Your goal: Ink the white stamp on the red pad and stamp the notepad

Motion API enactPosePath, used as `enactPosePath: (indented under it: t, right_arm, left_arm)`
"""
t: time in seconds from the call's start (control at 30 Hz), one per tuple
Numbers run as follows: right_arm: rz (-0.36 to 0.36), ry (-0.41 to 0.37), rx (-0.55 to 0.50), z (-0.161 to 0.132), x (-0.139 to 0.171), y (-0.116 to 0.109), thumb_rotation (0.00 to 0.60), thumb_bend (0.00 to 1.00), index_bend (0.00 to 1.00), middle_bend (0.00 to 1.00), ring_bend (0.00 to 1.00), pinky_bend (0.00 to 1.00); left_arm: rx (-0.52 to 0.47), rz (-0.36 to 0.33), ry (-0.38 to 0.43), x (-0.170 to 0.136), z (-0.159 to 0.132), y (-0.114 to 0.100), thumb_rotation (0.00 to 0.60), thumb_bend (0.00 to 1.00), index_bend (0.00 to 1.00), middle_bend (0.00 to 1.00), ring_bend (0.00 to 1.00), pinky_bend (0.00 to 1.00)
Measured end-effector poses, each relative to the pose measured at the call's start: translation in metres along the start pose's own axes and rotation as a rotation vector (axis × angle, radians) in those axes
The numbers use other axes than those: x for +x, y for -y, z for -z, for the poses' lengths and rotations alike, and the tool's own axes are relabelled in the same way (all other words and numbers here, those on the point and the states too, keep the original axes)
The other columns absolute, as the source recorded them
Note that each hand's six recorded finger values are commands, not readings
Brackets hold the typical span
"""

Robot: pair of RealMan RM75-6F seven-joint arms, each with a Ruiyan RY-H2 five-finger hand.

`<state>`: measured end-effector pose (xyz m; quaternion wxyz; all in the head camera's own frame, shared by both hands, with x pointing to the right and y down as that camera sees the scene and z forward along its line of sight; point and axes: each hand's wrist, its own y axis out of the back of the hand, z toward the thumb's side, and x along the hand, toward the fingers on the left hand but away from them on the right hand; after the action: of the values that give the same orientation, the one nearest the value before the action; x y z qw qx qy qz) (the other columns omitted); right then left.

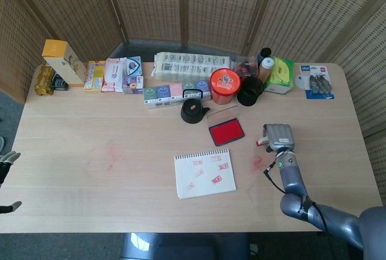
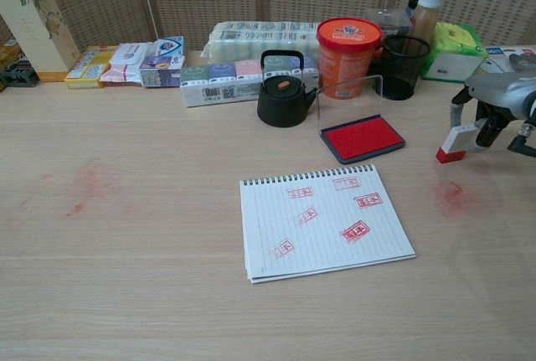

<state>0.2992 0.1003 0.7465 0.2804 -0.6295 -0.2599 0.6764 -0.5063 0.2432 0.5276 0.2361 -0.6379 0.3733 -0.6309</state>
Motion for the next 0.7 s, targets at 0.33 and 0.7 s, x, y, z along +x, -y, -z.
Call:
enactPosePath:
  t: [0.33,0.7]
  right_arm:
    - [0.079,-0.095,0.058,-0.018,0.02,-0.025,0.6,0.32,0.44,0.98,1.0,1.0]
    - [0.346,-0.29,0.124,-0.025,0.083,-0.091,0.6,0.2,0.38,0.65,0.68,0.87]
  left_arm:
    - [-0.007,-0.003,0.007,-0.002,0.0,-0.002,0.6,0.0,0.0,0.0,0.0,0.01]
    - [-0.018,-0.022,0.029,-0.008,-0.003,-0.008,0.6,0.0,0.0,0.0,0.0,0.01]
